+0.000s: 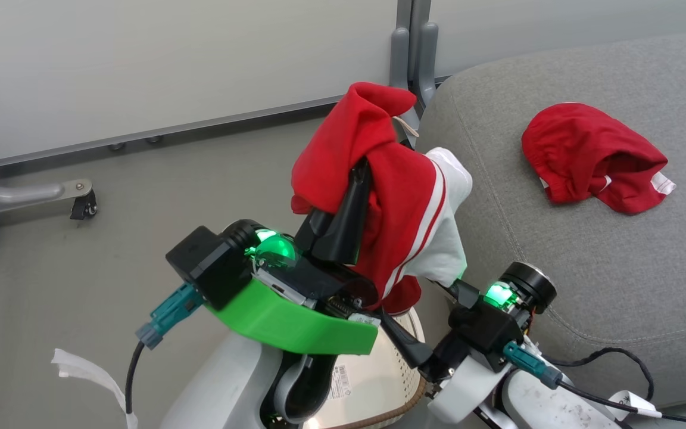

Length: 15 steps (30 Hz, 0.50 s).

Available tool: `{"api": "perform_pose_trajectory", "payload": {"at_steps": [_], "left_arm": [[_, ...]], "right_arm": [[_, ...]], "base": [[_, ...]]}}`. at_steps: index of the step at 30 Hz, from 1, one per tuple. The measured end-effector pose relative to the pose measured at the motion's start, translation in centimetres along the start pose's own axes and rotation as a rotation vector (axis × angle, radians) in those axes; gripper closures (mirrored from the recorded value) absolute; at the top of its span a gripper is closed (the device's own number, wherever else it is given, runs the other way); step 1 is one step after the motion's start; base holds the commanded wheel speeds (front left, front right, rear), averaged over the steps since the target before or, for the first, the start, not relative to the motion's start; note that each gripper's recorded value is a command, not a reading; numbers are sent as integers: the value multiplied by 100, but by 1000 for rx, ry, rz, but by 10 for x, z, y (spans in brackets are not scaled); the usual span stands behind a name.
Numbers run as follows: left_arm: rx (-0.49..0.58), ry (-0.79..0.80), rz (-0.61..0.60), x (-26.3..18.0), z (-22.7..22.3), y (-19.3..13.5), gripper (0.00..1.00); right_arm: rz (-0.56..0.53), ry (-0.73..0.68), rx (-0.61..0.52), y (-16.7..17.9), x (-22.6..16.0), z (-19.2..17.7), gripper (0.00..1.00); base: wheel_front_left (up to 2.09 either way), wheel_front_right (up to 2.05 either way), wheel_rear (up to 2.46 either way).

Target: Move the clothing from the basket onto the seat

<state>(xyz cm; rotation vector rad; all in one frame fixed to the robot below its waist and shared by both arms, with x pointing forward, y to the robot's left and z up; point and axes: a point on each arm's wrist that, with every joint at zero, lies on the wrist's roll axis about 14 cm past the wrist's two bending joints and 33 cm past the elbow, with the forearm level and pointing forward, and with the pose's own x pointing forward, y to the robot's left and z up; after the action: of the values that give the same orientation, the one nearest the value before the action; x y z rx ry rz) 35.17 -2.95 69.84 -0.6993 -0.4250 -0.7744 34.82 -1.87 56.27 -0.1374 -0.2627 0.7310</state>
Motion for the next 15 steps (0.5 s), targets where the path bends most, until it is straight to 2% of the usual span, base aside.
{"api": "perform_pose_trajectory", "payload": {"at_steps": [15], "left_arm": [[-21,25,-32,-4,-6,-15,100]], "right_arm": [[99,5,-84,22,21,-1,0]], "base": [[0,0,0]]}}
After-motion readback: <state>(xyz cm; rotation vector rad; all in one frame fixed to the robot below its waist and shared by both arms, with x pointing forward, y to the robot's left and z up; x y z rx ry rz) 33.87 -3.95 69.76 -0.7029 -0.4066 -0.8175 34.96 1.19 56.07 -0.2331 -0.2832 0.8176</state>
